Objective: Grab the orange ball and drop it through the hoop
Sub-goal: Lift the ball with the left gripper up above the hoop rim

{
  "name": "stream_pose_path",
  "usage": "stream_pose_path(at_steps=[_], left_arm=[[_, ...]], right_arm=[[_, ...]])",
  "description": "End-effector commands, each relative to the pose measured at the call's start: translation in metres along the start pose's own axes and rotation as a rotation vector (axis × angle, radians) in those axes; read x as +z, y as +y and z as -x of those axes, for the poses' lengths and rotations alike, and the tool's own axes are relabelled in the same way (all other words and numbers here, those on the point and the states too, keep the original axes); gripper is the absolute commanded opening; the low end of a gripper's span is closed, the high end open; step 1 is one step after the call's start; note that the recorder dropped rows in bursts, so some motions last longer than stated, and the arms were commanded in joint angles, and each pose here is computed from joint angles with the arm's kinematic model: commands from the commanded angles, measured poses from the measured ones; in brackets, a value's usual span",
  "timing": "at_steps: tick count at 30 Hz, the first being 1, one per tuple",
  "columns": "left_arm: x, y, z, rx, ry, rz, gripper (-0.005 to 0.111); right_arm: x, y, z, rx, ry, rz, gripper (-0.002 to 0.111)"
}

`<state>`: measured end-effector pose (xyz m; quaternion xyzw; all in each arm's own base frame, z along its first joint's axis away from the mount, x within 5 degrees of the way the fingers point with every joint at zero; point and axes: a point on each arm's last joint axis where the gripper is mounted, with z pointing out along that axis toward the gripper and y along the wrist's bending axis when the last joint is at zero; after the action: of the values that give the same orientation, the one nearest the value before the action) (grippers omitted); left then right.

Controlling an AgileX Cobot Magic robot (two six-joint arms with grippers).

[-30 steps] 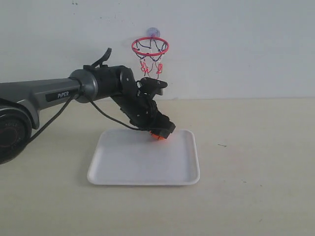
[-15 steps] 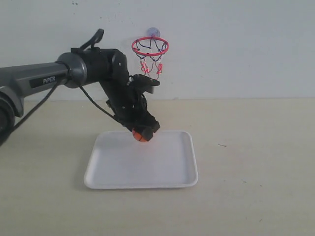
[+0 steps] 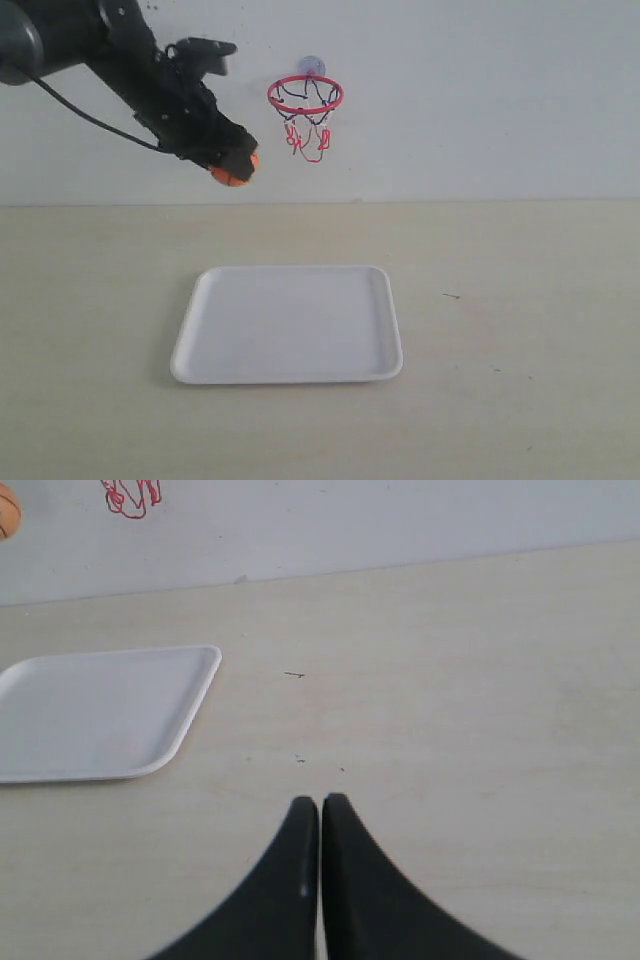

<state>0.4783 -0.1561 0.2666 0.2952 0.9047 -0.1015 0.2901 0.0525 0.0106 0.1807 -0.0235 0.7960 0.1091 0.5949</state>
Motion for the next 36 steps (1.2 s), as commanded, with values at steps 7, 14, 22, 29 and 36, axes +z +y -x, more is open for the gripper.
stream_pose_path(at_steps=[7,14,22,29,36], left_arm=[[-0.053,0.012,0.053,0.119,-0.535,0.166,0.004],[-0.032,0.019,0.062,0.105,-0.625,0.046,0.004],[-0.012,0.028,0.067,0.091,-0.693,-0.036,0.004],[-0.005,0.025,0.070,0.063,-0.738,-0.112,0.004],[-0.003,0.024,0.071,0.008,-0.768,-0.156,0.004]], right_arm=[[0.000,0.000,0.002,-0.012,-0.018,0.003,0.000],[0.000,0.000,0.002,-0.012,-0.018,0.003,0.000],[0.000,0.000,0.002,-0.012,-0.018,0.003,0.000],[0.000,0.000,0.002,-0.012,-0.018,0.003,0.000],[0.000,0.000,0.002,-0.012,-0.018,0.003,0.000]])
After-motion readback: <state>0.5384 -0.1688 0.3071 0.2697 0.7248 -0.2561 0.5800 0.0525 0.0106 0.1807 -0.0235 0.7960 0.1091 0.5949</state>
